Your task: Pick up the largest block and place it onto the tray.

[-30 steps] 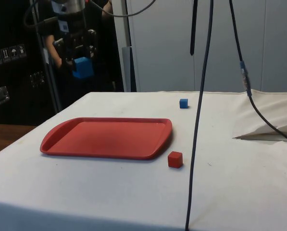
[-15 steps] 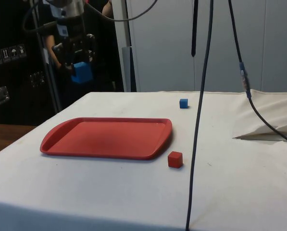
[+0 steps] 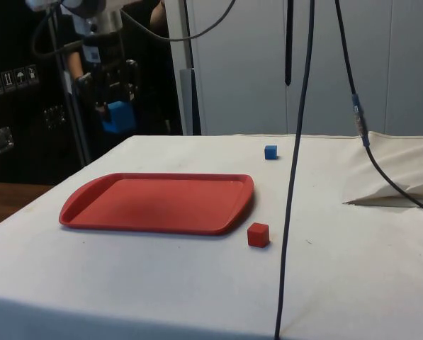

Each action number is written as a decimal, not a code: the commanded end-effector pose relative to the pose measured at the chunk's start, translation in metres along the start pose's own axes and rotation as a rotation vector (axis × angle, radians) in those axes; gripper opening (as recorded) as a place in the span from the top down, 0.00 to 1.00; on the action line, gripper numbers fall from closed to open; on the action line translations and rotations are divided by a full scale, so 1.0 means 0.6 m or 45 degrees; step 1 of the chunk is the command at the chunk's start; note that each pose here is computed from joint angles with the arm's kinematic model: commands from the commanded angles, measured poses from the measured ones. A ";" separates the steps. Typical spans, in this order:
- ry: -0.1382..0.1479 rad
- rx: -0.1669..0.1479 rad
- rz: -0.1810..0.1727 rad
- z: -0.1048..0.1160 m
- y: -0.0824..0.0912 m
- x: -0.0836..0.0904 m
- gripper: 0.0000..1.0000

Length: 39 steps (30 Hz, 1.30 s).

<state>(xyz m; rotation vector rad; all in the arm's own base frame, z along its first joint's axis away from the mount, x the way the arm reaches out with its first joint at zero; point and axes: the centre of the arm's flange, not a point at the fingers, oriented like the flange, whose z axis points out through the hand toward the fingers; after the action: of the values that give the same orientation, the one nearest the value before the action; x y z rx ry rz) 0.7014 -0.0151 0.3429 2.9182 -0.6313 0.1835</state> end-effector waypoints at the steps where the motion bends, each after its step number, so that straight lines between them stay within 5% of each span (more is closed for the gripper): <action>1: 0.003 0.022 -0.014 0.002 -0.002 -0.002 0.99; 8: -0.019 0.017 -0.066 0.016 -0.009 -0.006 0.99; 17: -0.037 0.079 -0.158 0.049 -0.016 -0.014 0.99; 18: -0.042 0.058 -0.145 0.045 -0.014 -0.013 0.99; 39: -0.080 0.208 -0.317 0.104 -0.027 -0.027 0.99</action>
<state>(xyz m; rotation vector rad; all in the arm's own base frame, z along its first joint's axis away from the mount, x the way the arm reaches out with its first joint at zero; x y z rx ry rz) 0.6986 -0.0061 0.2768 3.1295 -0.2663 0.1036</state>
